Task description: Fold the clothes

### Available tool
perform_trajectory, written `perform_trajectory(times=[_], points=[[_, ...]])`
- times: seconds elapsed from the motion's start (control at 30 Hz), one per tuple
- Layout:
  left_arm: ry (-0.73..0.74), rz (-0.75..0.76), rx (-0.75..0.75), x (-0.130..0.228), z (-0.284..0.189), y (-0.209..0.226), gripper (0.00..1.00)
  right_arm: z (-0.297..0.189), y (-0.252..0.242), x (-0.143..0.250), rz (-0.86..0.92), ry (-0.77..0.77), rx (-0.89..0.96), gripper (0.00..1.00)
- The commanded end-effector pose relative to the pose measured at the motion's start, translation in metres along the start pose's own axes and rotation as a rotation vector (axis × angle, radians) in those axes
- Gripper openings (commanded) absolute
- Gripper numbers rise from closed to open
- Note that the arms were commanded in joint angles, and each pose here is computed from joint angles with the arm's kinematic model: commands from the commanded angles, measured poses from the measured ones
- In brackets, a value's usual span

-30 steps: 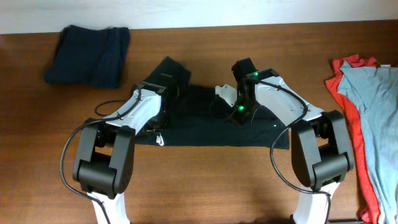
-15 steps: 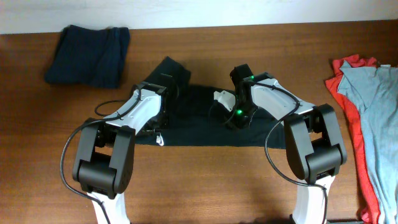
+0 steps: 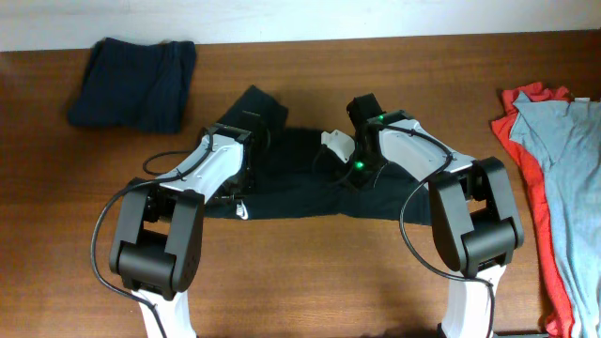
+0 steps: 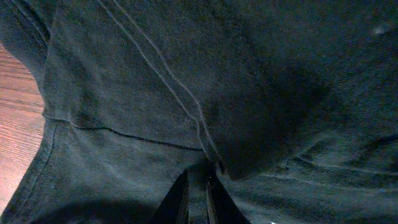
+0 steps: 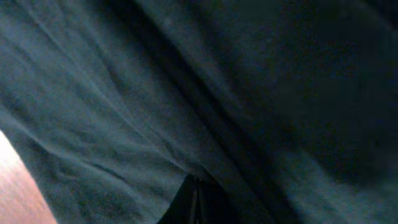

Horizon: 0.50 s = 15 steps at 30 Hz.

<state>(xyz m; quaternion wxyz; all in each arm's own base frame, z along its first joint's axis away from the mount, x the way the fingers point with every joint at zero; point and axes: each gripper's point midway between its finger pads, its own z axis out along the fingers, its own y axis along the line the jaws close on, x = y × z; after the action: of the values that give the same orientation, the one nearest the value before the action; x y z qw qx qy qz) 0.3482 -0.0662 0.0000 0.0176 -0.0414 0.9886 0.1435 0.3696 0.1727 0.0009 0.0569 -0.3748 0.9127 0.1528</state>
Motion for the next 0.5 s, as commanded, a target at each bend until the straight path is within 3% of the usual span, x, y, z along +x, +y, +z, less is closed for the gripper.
perform_trajectory(times=[0.0,0.07,0.2,0.3,0.33,0.4,0.47], points=[[0.036,-0.018,-0.007,0.008,0.012,0.003,0.1,-0.009,-0.01,-0.007,0.035,0.005,0.064,0.04],[0.045,-0.015,-0.011,0.009,0.01,0.004,0.02,-0.024,-0.006,-0.015,0.053,-0.012,0.042,0.04],[0.052,-0.014,-0.013,0.003,-0.016,0.009,0.0,-0.065,0.003,-0.032,0.061,-0.051,0.008,0.25],[-0.012,-0.035,0.032,-0.019,-0.062,0.011,0.02,-0.103,0.007,-0.039,0.095,-0.055,-0.003,0.38],[-0.052,-0.047,0.054,-0.03,-0.078,0.011,0.09,-0.114,0.006,-0.04,0.109,-0.058,-0.001,0.39],[-0.171,-0.055,0.12,-0.061,-0.116,0.007,0.46,-0.131,-0.006,-0.04,0.179,-0.072,0.033,0.42],[-0.294,0.005,0.196,-0.091,-0.148,-0.002,0.61,-0.145,-0.027,-0.037,0.279,-0.094,0.079,0.46]])
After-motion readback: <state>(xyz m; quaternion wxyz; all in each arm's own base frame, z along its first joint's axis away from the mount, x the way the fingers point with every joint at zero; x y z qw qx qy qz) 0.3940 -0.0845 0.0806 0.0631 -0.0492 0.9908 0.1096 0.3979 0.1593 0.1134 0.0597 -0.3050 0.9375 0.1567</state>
